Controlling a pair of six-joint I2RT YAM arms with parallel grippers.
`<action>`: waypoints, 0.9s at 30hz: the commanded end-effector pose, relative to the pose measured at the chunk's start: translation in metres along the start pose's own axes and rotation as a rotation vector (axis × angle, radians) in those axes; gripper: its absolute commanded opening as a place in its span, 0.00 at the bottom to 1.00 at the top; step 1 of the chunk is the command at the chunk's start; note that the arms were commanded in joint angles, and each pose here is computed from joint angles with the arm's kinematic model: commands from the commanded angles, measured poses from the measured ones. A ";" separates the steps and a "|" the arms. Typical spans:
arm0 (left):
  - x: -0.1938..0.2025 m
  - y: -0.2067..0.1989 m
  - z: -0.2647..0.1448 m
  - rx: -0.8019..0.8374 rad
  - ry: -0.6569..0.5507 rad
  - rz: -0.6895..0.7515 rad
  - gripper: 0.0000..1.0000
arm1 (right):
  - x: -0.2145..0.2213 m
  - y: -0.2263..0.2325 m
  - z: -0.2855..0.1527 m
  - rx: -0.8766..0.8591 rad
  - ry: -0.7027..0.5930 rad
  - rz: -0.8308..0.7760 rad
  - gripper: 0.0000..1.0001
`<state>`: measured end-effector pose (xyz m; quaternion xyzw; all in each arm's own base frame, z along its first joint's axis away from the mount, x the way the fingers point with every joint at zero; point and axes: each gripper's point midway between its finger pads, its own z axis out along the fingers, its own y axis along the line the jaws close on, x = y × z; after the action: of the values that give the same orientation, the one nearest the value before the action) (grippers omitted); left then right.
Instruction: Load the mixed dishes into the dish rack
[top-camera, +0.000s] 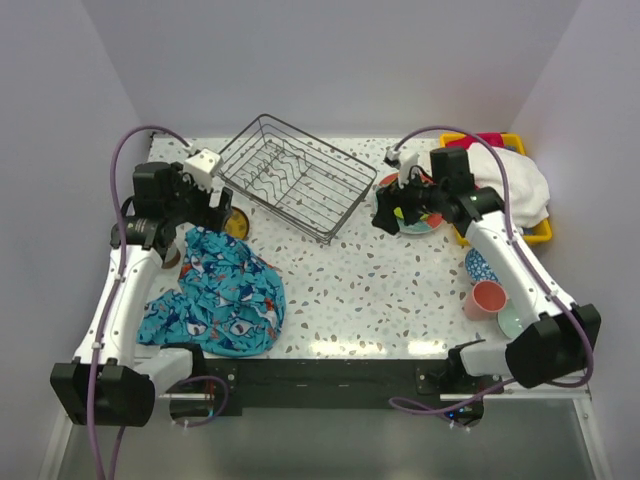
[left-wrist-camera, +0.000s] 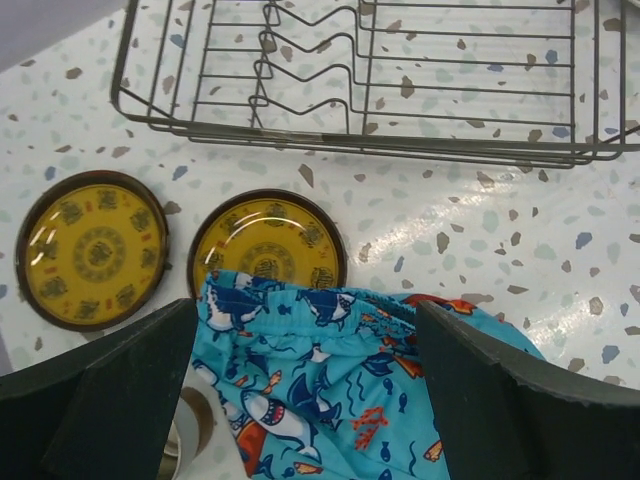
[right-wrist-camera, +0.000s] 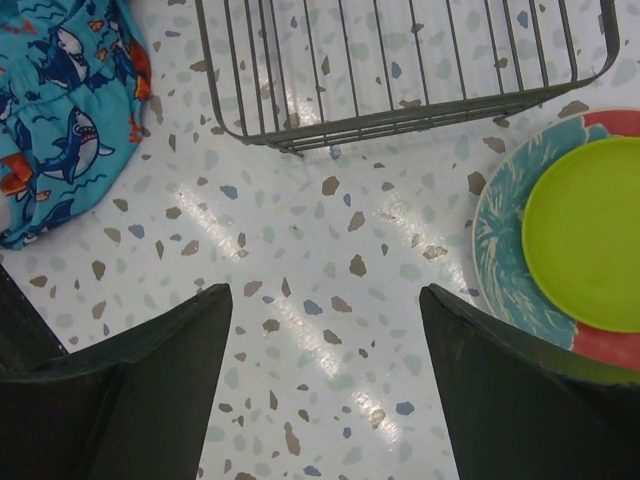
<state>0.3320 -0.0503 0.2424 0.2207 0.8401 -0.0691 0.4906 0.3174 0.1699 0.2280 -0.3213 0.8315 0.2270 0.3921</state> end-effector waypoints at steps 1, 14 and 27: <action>-0.001 -0.014 0.014 0.088 -0.044 -0.040 0.91 | -0.056 -0.022 0.004 0.108 -0.109 -0.083 0.78; 0.038 -0.034 0.059 0.223 0.031 -0.180 0.68 | -0.090 -0.130 0.125 0.338 -0.089 -0.032 0.66; 0.067 -0.023 0.080 0.186 0.155 -0.198 0.71 | -0.061 -0.166 0.181 0.366 0.055 -0.035 0.42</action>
<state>0.3396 -0.0828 0.1388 0.1873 0.8847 -0.1928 0.3808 0.5545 0.1917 0.1273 -0.2586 0.8706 0.0634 0.4137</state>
